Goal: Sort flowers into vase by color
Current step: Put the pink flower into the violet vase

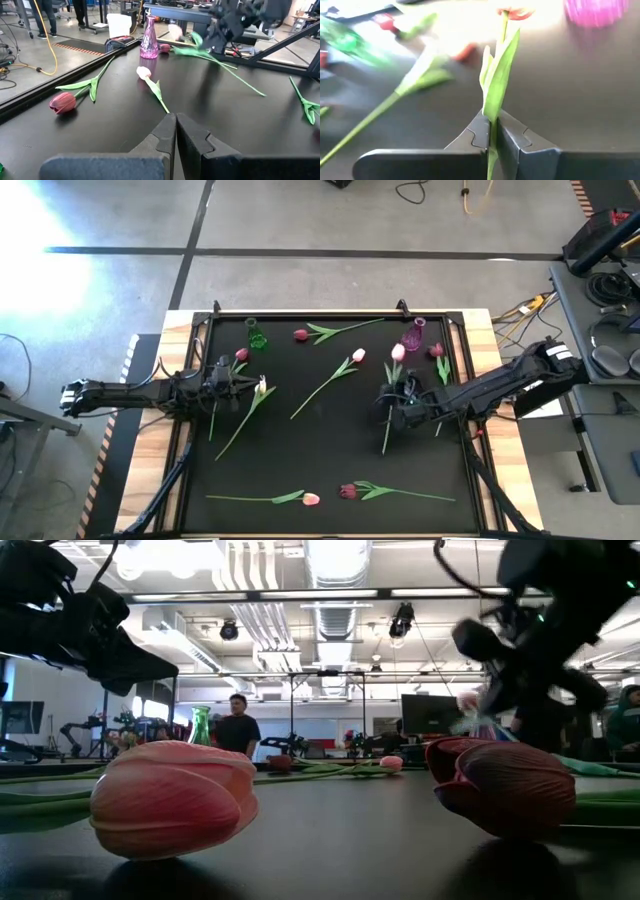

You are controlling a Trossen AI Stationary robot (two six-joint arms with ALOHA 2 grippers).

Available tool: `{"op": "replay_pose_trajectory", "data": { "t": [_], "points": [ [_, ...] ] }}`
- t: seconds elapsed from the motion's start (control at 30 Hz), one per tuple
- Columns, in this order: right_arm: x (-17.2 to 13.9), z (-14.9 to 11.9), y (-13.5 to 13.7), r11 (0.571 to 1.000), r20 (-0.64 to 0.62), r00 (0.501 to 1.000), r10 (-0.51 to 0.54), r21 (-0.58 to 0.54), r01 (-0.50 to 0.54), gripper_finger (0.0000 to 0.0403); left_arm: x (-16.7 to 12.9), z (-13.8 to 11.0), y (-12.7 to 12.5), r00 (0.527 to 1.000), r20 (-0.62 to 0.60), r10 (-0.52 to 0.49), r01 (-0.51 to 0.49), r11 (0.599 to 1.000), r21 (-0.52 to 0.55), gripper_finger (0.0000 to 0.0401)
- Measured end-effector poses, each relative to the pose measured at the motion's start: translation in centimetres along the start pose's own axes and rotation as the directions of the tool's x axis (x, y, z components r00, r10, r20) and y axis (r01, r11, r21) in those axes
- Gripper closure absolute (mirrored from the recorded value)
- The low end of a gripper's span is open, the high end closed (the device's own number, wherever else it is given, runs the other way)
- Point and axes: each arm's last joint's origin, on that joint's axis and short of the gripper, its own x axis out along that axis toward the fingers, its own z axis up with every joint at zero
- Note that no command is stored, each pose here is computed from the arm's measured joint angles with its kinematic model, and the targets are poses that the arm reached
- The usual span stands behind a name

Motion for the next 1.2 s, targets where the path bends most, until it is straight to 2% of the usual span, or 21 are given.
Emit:
{"op": "replay_pose_trajectory", "data": {
  "t": [0.13,0.27,0.47,0.6,0.73,0.87,0.93,1.03,1.1,1.2],
  "points": [
    [-1.7,3.6,1.9,0.988,0.211,0.976,0.06,-0.15,-0.028,0.039,0.0,0.0,0.0,1.0,0.0,0.0,0.0,1.0,0.0,0.0401],
    [-3.6,8.2,2.6,0.958,0.361,0.931,0.055,-0.281,0.052,0.039,0.0,0.0,0.0,1.0,-0.001,0.0,0.0,1.0,0.0,0.0401],
    [-6.6,14.1,0.7,0.934,0.512,0.859,-0.01,-0.303,0.192,0.039,0.0,0.0,0.0,1.0,-0.001,0.0,0.0,1.0,0.0,0.0401],
    [-8.2,16.7,-0.9,0.915,0.588,0.806,-0.075,-0.28,0.289,0.0391,0.0,0.0,0.0,1.0,-0.001,0.0,0.0,1.0,0.0,0.0401],
    [-9.3,18.7,-1.6,0.912,0.624,0.777,-0.084,-0.267,0.312,0.0391,0.0,0.0,0.0,1.0,-0.001,0.001,-0.001,1.0,0.0,0.0401],
    [-9.5,20.5,-1.3,0.88,0.615,0.785,0.072,-0.41,0.24,0.0393,0.0,0.0,0.0,1.0,-0.001,0.0,0.0,1.0,0.0,0.0401],
    [-9.3,21.1,-1.2,0.835,0.603,0.779,0.172,-0.508,0.209,0.0393,0.0,0.0,0.0,1.0,-0.001,0.001,-0.001,1.0,0.0,0.0401],
    [-8.4,21.8,-1.5,0.778,0.578,0.774,0.256,-0.599,0.19,0.0394,0.0,0.0,0.0,1.0,-0.001,0.001,-0.001,1.0,0.0,0.0401],
    [-7.6,22.1,-1.8,0.776,0.59,0.765,0.26,-0.599,0.198,0.0394,0.0,0.0,0.0,1.0,-0.001,0.0,0.0,1.0,0.0,0.0401],
    [-6.4,22.6,-2.2,0.795,0.629,0.735,0.252,-0.568,0.214,0.0394,0.0,0.0,0.0,1.0,-0.001,0.001,-0.001,1.0,0.0,0.0401]
  ]
}}
